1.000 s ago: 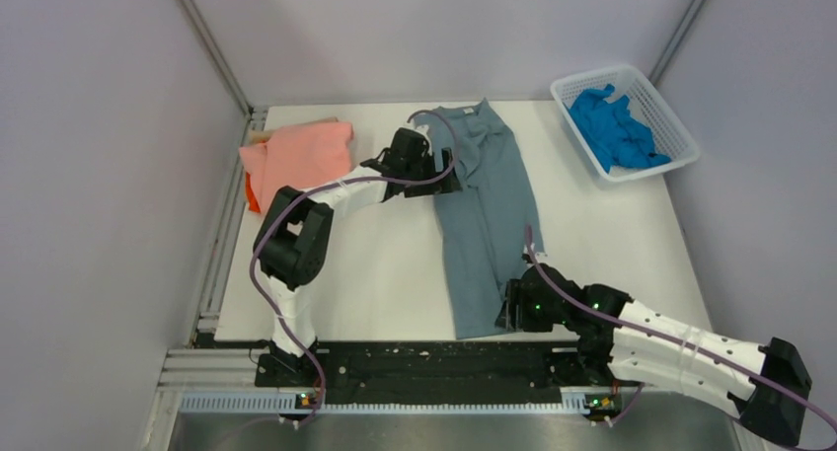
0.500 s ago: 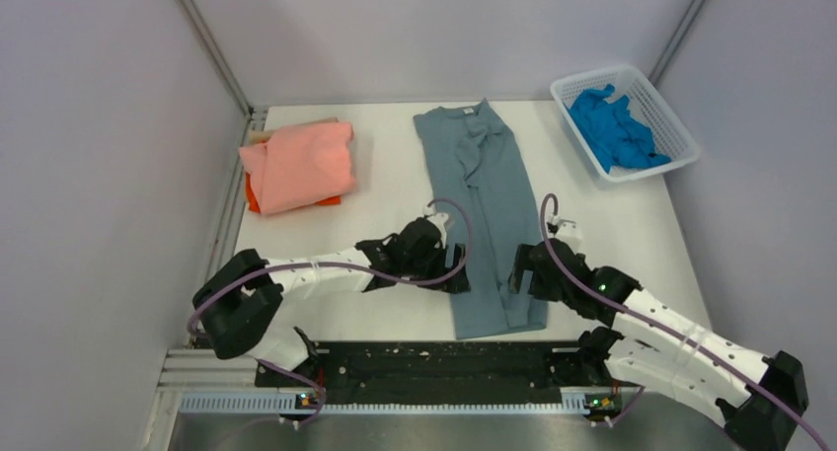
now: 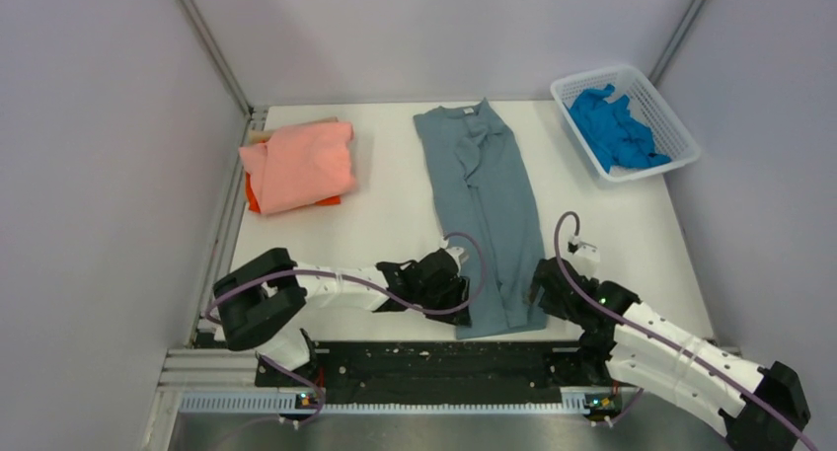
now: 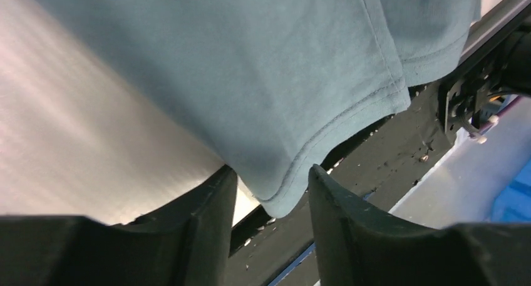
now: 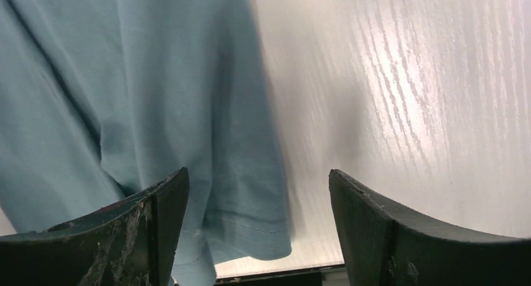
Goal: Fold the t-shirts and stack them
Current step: Grab the bottom of the folded rectangular tshirt with both arms
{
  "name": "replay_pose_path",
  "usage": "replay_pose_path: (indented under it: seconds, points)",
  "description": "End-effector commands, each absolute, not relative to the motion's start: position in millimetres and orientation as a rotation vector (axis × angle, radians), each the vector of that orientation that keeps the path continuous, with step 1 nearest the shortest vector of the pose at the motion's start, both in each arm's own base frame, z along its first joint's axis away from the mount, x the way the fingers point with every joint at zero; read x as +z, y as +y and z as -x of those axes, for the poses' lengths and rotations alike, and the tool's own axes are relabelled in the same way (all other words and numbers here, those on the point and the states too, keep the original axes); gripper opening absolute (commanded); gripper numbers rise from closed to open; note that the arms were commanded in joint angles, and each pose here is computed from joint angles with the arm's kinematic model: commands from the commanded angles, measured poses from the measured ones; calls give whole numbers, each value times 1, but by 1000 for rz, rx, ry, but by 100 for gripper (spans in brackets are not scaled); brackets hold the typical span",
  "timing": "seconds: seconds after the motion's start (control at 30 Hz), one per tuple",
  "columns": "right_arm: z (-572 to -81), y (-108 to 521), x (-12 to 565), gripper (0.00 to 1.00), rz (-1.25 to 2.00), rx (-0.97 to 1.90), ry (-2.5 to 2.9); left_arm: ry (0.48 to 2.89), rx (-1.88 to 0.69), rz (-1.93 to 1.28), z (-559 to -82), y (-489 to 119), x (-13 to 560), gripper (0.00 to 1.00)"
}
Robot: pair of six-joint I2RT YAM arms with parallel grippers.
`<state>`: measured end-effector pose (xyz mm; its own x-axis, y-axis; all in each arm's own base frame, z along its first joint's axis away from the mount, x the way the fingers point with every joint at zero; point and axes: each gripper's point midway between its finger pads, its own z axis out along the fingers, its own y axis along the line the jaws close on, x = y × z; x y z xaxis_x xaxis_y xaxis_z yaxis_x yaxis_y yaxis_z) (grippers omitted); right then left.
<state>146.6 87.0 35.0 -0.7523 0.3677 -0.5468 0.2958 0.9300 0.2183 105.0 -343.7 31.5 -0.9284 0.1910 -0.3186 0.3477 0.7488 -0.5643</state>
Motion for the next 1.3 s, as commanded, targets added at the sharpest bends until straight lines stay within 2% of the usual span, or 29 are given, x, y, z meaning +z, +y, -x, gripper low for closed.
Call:
replay_pose_path:
  seconds: [0.0,0.07,0.17,0.2,0.23,0.27,0.4,0.57,0.77,1.07,1.27]
  points:
    - [-157,81,40,81,-570,170,2379,2755,-861,-469,-94,-353,24,44]
    - [-159,82,40,81,-574,186,2364,2781,-764,-460,-94,-345,20,33]
    - [-161,81,43,80,-583,198,2339,2779,-733,-447,-94,-340,22,28]
    - [-162,80,43,80,-586,197,2333,2777,-732,-450,-94,-340,22,22]
    - [-162,80,44,80,-586,196,2330,2777,-721,-449,-94,-338,22,8]
    - [-163,81,46,80,-582,200,2328,2782,-685,-431,-96,-334,22,0]
    - [-165,105,51,77,-436,317,2366,2740,-512,-317,-117,-309,23,0]
    - [-151,175,42,70,-136,644,2509,2708,-397,-195,-142,-270,27,0]
    - [-148,216,51,72,189,506,2510,2718,-288,-113,-154,-225,25,0]
    - [-119,204,38,71,140,582,2598,2755,-444,-106,-132,-228,18,0]
    - [-90,201,28,62,154,666,2711,2744,-457,-138,-136,-234,22,0]
